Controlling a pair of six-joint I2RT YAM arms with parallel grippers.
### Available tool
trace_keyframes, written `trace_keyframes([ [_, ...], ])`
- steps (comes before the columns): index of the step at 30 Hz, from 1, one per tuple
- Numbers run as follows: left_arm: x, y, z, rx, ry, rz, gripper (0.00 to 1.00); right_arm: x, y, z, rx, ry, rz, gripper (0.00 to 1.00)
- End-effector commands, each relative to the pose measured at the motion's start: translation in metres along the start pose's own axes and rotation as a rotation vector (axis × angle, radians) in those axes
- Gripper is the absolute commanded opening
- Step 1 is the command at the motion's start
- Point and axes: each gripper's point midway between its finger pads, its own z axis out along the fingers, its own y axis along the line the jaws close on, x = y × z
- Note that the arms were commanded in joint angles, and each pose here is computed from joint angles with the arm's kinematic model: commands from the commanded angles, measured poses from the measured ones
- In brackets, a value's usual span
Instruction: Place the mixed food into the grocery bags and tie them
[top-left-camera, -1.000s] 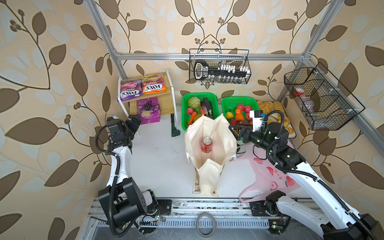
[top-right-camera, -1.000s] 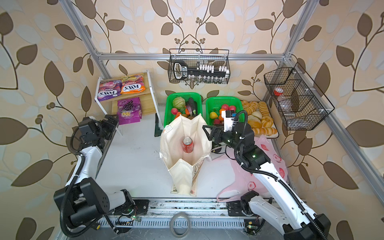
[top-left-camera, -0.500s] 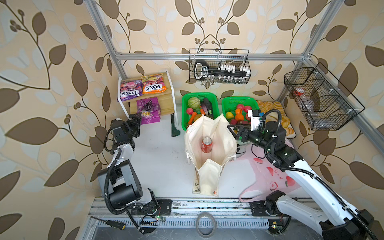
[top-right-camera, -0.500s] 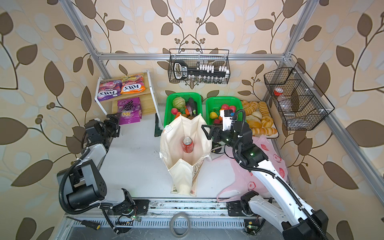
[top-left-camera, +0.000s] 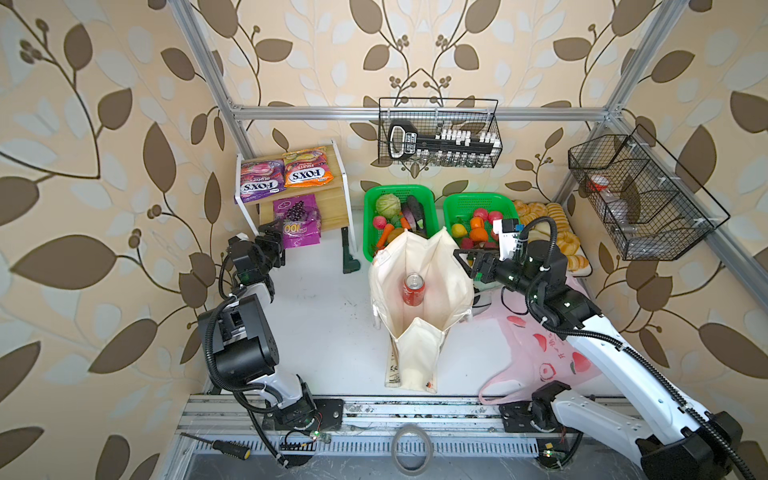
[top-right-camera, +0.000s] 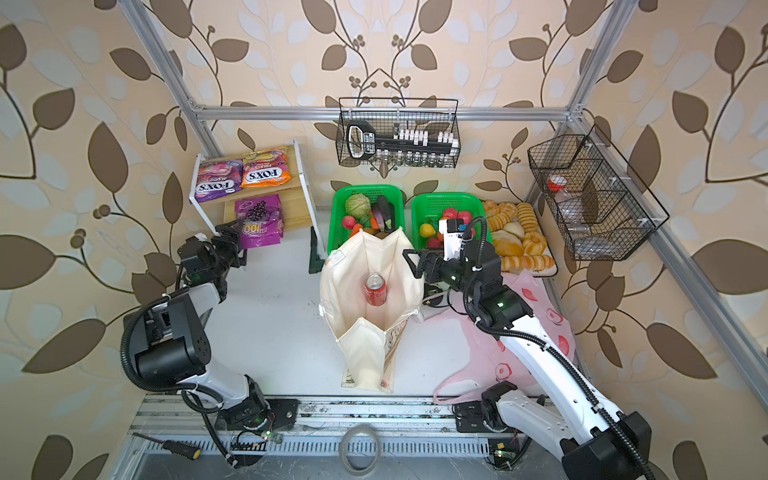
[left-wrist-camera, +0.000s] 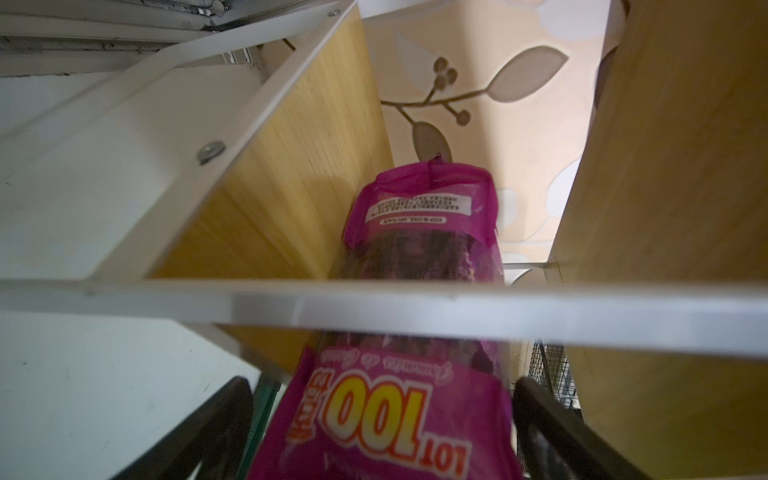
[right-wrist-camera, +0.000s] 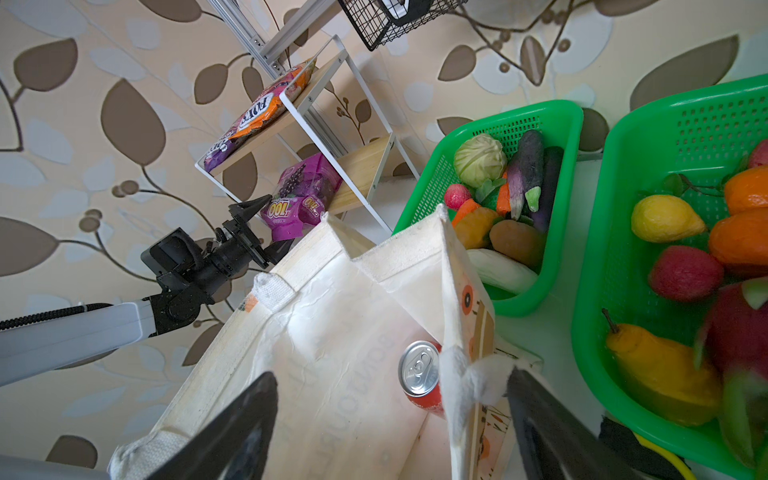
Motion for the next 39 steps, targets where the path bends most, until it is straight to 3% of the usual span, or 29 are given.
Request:
trace_keyframes([
  [1, 0.008, -0.023, 0.005, 0.101, 0.024, 0.021, 0.96, -0.013, 0.008, -0.001, -0.026, -0.029, -0.009, 0.87],
  [6, 0.016, -0.020, 0.007, 0.109, 0.028, 0.013, 0.85, -0.011, 0.006, 0.000, -0.024, -0.023, -0.008, 0.87],
  [11, 0.021, -0.018, 0.001, 0.117, 0.031, -0.025, 0.59, -0.012, 0.005, -0.002, -0.020, -0.024, -0.007, 0.87],
  [20, 0.035, -0.027, -0.022, 0.082, 0.053, -0.042, 0.27, -0.015, 0.007, -0.004, -0.024, -0.037, 0.014, 0.86],
  [26, 0.042, -0.048, -0.045, 0.019, 0.066, 0.011, 0.21, -0.020, 0.011, -0.003, -0.043, -0.050, 0.037, 0.86],
  [34, 0.061, -0.102, -0.086, 0.105, 0.106, 0.085, 0.03, -0.033, 0.029, -0.005, -0.102, -0.068, 0.058, 0.86],
  [39, 0.089, -0.141, -0.116, 0.197, 0.196, 0.148, 0.00, -0.041, 0.052, -0.003, -0.178, -0.068, 0.067, 0.86],
])
